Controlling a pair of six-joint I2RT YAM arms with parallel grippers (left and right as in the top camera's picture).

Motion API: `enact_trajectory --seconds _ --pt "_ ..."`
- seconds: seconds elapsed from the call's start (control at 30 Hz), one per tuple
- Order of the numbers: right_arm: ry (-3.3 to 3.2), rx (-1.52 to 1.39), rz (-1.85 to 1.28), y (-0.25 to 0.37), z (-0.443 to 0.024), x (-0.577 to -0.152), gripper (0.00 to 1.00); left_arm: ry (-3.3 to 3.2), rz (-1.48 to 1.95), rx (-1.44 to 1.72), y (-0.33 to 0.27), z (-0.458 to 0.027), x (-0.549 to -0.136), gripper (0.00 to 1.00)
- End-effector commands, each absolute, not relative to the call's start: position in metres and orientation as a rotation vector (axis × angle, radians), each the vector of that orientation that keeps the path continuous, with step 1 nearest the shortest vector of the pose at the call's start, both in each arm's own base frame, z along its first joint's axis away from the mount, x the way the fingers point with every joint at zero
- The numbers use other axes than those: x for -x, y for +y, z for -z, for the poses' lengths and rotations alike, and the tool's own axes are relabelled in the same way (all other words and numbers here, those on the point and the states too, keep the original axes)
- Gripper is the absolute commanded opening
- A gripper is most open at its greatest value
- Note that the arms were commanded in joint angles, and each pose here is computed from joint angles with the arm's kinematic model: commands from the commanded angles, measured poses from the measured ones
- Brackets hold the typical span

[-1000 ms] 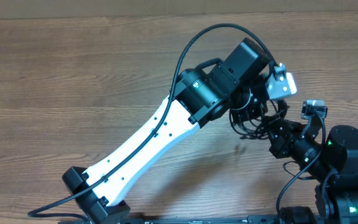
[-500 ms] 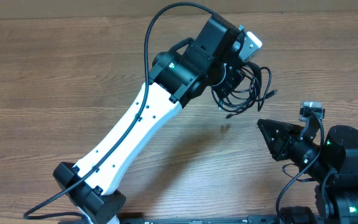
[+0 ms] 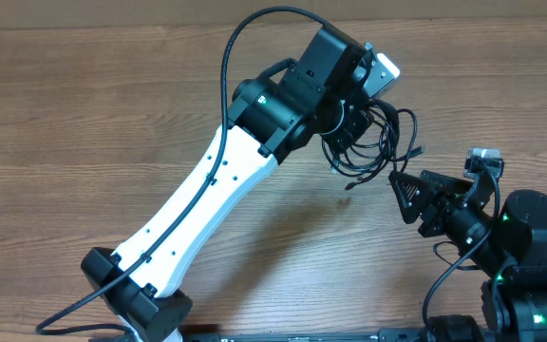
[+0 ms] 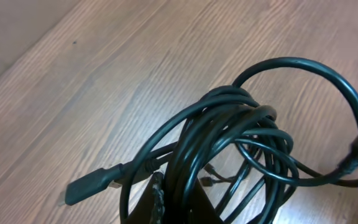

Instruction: Untangle cables

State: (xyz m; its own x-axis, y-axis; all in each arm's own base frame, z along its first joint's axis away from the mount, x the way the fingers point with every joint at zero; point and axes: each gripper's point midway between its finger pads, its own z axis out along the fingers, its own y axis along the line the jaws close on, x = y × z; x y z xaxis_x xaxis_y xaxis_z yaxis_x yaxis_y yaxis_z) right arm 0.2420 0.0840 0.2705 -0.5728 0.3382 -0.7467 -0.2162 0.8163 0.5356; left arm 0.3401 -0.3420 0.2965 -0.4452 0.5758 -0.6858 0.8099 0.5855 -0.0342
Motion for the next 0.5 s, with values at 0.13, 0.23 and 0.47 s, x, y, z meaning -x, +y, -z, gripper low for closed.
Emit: enact_trajectory --seconds 0.13,0.23,0.47 --pt "2.085 0.089 -0.611 0.082 -0.258 -0.236 0.55 2.092 0.754 -1.122 -0.365 -0.329 -0.316 0.04" --pt "2.074 0.104 -0.544 0.075 -0.258 -0.240 0.46 2.071 0.824 -1.150 -0.369 -0.335 -0.306 0.04" --pt "2.100 0.031 -0.434 0.058 -0.251 -0.244 0.10 2.148 0.720 -1.045 -0.340 -0.335 -0.321 0.04"
